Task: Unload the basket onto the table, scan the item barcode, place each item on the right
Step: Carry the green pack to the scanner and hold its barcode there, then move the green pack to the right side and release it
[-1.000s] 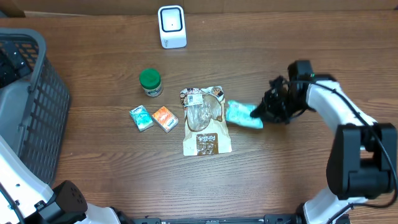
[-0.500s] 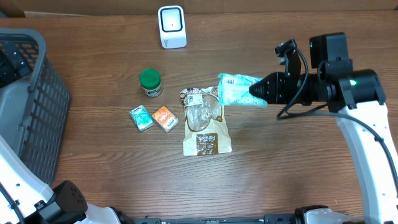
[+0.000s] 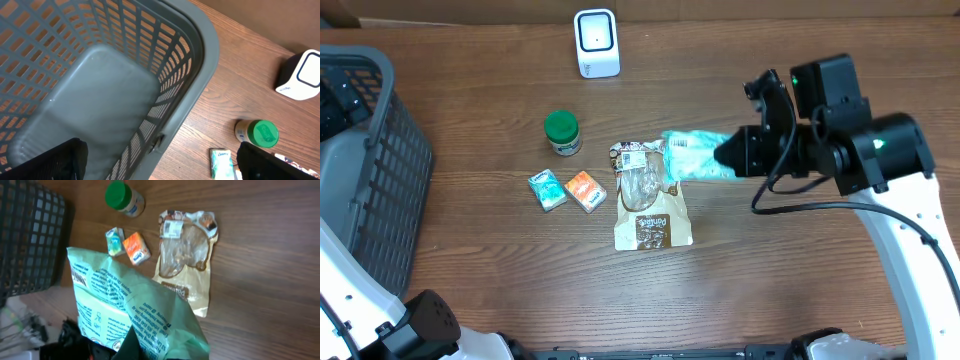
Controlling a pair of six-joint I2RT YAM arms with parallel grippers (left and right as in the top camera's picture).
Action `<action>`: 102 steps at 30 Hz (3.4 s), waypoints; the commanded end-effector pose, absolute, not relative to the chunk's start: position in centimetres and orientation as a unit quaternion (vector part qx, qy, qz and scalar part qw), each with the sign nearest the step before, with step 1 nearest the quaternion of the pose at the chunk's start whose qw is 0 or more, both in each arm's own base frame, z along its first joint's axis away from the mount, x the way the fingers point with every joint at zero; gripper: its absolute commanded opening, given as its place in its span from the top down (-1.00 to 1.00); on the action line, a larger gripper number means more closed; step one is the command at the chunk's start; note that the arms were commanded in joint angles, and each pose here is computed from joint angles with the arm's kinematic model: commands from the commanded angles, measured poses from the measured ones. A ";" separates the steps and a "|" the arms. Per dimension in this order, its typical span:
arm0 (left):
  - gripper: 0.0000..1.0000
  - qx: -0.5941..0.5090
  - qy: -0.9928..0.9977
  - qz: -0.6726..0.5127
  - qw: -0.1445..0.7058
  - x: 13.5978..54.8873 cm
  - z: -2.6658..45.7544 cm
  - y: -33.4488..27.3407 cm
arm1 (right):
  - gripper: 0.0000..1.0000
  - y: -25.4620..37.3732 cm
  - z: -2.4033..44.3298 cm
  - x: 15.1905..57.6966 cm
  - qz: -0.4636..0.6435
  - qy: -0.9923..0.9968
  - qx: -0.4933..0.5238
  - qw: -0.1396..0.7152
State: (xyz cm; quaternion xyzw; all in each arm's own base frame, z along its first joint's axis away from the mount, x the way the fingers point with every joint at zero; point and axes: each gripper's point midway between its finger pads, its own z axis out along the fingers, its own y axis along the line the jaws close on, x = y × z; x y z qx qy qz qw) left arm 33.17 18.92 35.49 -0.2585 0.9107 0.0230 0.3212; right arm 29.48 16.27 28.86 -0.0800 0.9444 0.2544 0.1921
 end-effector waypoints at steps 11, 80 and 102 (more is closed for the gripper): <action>-0.99 -0.243 0.912 0.025 0.328 33.1 36.0 18.5 | 0.92 18.9 30.3 48.7 -0.047 0.908 -0.069 0.410; -0.99 -0.243 0.912 0.025 0.329 33.1 36.0 18.5 | 0.92 34.4 33.1 60.5 -0.205 0.578 -0.424 0.666; -0.99 -0.243 0.912 0.025 0.328 33.1 36.0 18.5 | 0.92 5.0 31.9 37.2 0.064 0.953 0.179 0.236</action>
